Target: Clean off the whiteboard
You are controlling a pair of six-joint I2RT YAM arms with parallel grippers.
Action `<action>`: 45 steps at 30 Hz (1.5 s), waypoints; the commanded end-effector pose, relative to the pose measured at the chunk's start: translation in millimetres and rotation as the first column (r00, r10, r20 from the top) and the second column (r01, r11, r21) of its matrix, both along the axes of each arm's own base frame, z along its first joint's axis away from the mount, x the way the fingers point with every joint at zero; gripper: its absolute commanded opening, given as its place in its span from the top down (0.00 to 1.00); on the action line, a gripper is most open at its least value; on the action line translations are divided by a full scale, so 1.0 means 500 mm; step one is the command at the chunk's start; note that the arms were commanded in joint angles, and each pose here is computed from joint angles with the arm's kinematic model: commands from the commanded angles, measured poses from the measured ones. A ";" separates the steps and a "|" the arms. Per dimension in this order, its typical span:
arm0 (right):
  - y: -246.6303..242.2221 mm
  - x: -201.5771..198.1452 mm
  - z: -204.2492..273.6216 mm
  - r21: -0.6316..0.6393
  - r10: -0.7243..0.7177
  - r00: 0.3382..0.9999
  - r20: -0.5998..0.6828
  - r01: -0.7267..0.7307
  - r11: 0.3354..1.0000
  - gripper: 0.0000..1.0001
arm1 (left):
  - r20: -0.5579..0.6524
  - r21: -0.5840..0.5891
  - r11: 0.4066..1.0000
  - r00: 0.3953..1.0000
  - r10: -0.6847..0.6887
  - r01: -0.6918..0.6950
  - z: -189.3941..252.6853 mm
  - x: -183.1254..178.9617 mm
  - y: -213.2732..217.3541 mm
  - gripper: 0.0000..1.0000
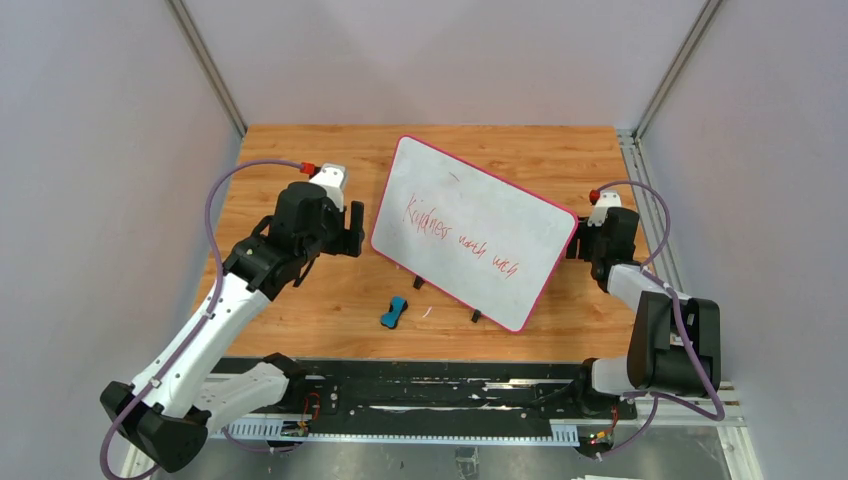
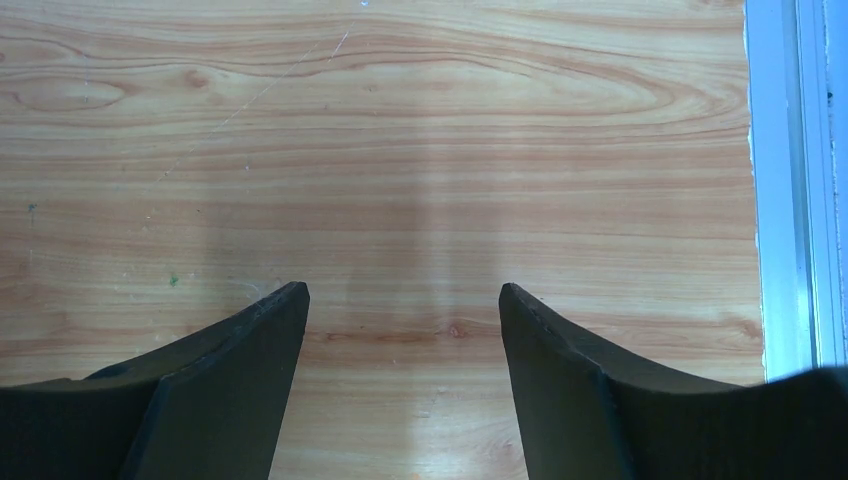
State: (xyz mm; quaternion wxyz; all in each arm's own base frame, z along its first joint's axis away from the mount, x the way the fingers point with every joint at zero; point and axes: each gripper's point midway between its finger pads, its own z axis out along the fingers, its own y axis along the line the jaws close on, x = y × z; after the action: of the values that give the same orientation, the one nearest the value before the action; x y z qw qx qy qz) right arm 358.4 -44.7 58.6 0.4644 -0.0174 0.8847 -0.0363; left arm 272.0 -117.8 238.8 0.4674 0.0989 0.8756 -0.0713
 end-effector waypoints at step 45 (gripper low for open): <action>0.110 -0.206 0.545 0.427 0.530 0.794 0.298 -0.607 0.670 0.34 | -0.079 -0.113 0.990 0.992 -0.098 0.089 -0.096 -0.022 -0.093 0.22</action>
State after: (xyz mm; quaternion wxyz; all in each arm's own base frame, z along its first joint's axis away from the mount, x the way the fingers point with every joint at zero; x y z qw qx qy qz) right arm 270.7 -9.8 324.6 0.5177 -0.1478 0.7864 0.3028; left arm 260.4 -160.5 186.2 0.4166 0.1125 0.8914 -0.1383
